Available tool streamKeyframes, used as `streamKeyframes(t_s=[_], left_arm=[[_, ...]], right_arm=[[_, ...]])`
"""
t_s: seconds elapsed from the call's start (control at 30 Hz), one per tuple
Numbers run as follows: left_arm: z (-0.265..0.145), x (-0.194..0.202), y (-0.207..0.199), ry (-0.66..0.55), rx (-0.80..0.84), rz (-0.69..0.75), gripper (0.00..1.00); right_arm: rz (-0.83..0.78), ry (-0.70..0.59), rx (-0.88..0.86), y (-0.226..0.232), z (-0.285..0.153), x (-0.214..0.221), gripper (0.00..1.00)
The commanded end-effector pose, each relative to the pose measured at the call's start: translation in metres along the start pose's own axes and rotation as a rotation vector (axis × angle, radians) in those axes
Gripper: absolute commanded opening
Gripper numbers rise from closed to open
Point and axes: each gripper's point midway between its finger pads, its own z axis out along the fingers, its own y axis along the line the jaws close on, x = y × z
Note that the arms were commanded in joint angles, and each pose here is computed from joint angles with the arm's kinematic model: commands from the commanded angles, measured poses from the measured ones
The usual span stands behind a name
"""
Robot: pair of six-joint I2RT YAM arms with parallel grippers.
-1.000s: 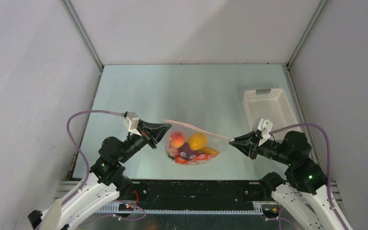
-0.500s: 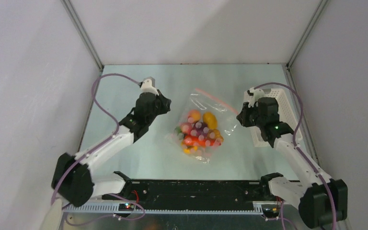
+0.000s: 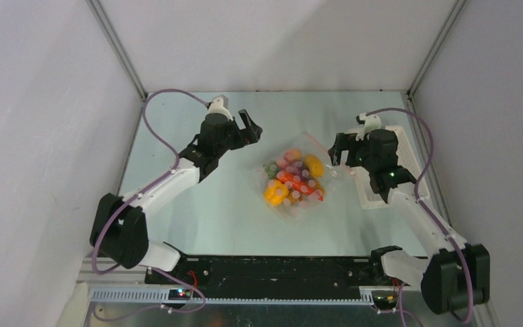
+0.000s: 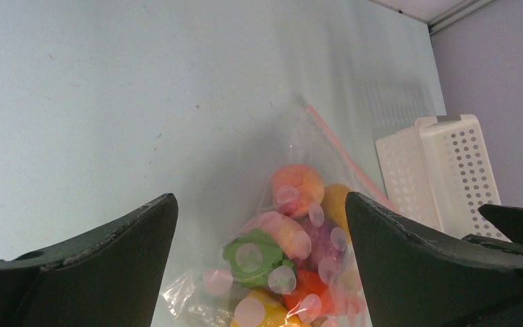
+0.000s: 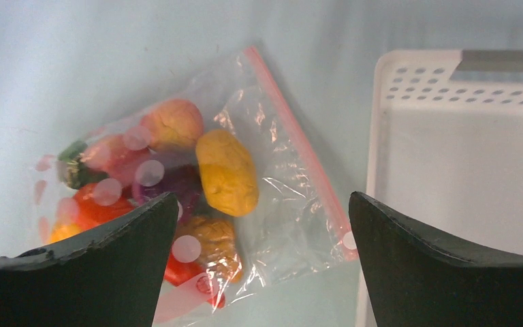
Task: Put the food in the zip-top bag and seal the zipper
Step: Place the zipper food storage bag at the center of the board, then reset both arms
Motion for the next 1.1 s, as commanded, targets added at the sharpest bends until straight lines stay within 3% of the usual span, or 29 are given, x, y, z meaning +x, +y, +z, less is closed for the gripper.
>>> streamKeyframes(t_s=[0.0,0.2,0.47,0.73,1.07], left_arm=[[-0.056,-0.057,0.0,-0.198,-0.038,0.016,1.0],[-0.123,-0.06,0.048,-0.323,-0.208,-0.072,1.0],[-0.182,-0.042,0.105,-0.352,-0.445,-0.146,1.0],[-0.188,-0.01,0.13,-0.29,-0.517,-0.142,1.0],[-0.168,-0.008,0.134,-0.282,-0.539,-0.079,1.0]], right_arm=[[0.041,-0.203,0.056,0.0,-0.055,-0.06,0.99],[0.345,-0.28,0.287,-0.033,-0.118,-0.05,1.0],[0.307,-0.29,0.475,-0.064,-0.181,-0.014,1.0],[0.282,-0.29,0.647,-0.092,-0.201,0.004,0.99],[0.285,-0.294,0.741,-0.106,-0.203,0.007,0.99]])
